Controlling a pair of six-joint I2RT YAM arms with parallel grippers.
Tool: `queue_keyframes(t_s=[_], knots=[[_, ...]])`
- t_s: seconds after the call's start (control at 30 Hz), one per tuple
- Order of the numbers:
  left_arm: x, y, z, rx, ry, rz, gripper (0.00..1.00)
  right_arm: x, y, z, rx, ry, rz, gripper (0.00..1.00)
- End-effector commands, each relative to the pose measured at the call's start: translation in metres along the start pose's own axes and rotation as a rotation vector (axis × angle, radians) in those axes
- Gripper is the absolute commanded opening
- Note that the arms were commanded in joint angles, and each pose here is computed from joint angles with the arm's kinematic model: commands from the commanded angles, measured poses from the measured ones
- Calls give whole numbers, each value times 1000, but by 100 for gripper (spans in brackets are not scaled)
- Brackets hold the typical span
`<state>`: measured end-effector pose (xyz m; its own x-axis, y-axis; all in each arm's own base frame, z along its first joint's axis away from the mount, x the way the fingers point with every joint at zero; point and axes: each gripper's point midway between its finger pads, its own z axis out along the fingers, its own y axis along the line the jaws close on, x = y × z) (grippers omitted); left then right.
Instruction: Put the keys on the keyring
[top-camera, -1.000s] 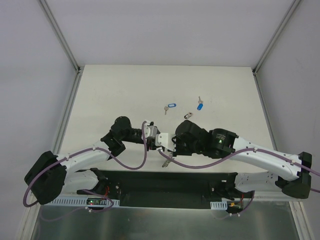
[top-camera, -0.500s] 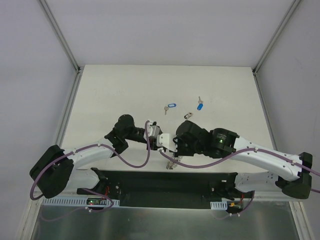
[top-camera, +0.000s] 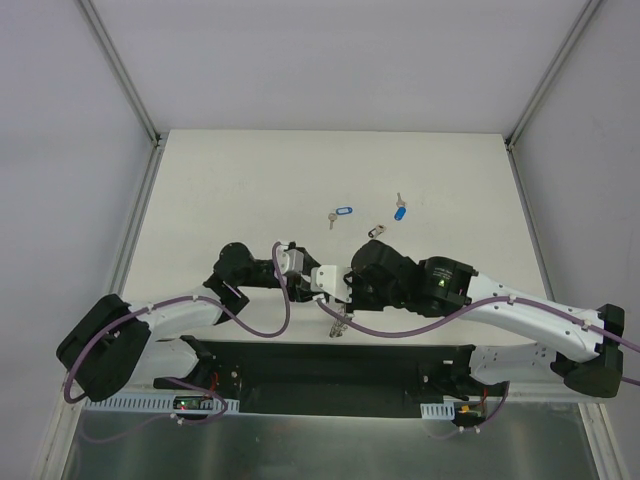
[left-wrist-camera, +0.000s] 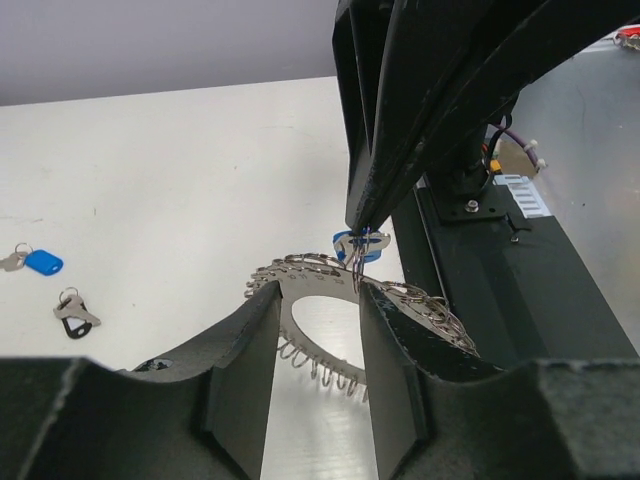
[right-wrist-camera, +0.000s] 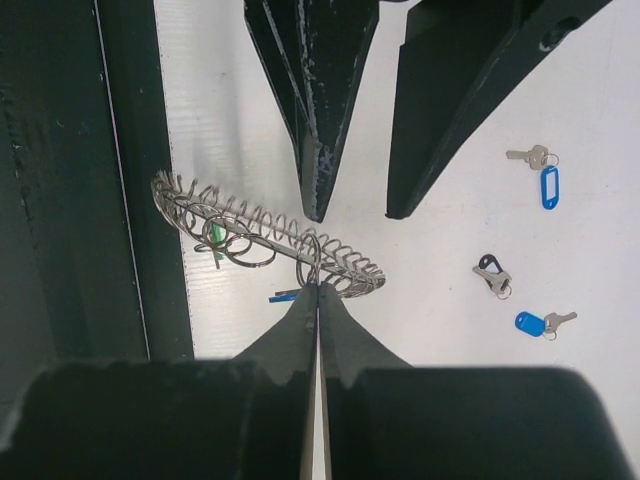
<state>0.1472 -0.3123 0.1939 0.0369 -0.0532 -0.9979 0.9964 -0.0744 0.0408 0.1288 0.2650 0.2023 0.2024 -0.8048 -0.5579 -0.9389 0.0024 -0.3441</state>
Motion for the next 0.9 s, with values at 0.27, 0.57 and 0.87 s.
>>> queue_keyframes(t_s=[0.27, 0.57, 0.87], knots=[[-15, -11, 3, 119, -88, 6, 40, -32, -15, -14, 55, -128, 0, 1], [-14, -8, 6, 125, -89, -18, 37, -32, -14, -14, 50, -133, 4, 1], [-15, -9, 9, 142, -93, -42, 28, -33, -14, -14, 49, -133, 3, 1]])
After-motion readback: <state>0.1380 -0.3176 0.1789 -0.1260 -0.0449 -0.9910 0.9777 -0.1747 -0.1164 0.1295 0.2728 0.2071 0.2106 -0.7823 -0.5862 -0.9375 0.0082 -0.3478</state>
